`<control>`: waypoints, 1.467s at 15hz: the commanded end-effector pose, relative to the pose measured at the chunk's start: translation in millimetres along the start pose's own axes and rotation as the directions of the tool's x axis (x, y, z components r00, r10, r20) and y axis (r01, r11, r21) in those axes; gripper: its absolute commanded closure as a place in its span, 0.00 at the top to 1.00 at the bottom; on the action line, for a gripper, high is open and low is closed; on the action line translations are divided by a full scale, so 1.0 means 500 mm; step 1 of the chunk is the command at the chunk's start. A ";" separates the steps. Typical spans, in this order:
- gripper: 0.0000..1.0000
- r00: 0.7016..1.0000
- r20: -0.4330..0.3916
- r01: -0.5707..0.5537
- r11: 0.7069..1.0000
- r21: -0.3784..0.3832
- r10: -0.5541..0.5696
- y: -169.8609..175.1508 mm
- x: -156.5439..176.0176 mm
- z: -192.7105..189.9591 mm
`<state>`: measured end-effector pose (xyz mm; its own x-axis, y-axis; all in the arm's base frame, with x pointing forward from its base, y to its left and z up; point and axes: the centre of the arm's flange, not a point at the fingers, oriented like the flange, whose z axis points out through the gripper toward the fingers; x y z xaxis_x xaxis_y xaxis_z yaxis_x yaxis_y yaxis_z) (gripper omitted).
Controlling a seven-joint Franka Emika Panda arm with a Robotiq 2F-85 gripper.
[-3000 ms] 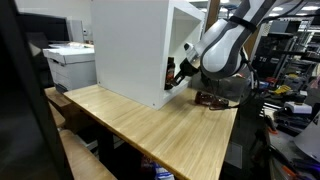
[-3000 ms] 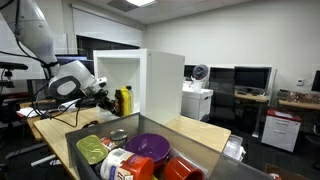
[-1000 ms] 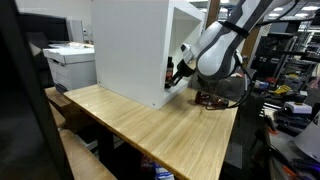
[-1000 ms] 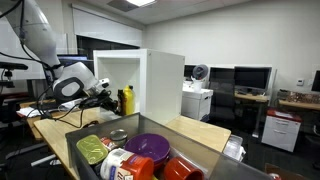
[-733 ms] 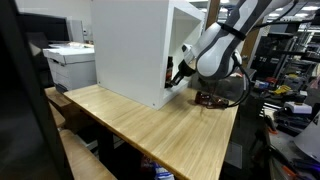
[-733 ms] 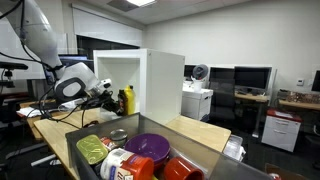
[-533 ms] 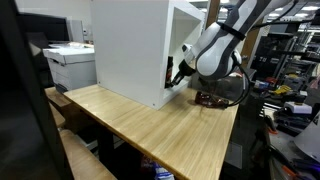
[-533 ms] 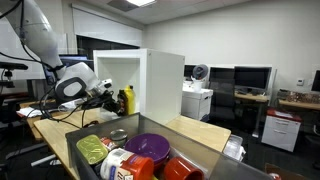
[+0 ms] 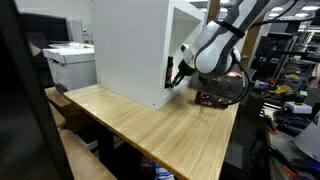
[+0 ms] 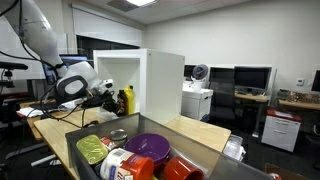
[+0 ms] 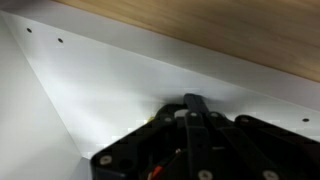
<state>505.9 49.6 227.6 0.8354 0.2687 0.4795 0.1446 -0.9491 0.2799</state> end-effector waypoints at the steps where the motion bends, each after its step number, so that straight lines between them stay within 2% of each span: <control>1: 0.03 0.994 0.099 0.043 0.999 0.015 -0.045 0.006 0.019 -0.062; 4: 0.03 0.978 0.194 0.062 0.996 0.058 -0.072 0.022 0.011 -0.092; 9: 0.03 0.957 0.254 0.118 0.988 0.104 -0.141 0.053 0.000 -0.150; 10: 0.03 0.942 0.278 0.135 0.971 0.196 -0.187 0.091 -0.023 -0.208; 12: 0.03 0.920 0.320 0.162 0.962 0.219 -0.228 0.133 -0.046 -0.240; 17: 0.03 0.899 0.348 0.160 0.938 0.306 -0.267 0.206 -0.077 -0.274; 22: 0.03 0.888 0.346 0.139 0.894 0.425 -0.302 0.250 -0.119 -0.301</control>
<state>443.7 -56.7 321.0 0.8941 0.4401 0.0829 0.4431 -0.8962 -0.0216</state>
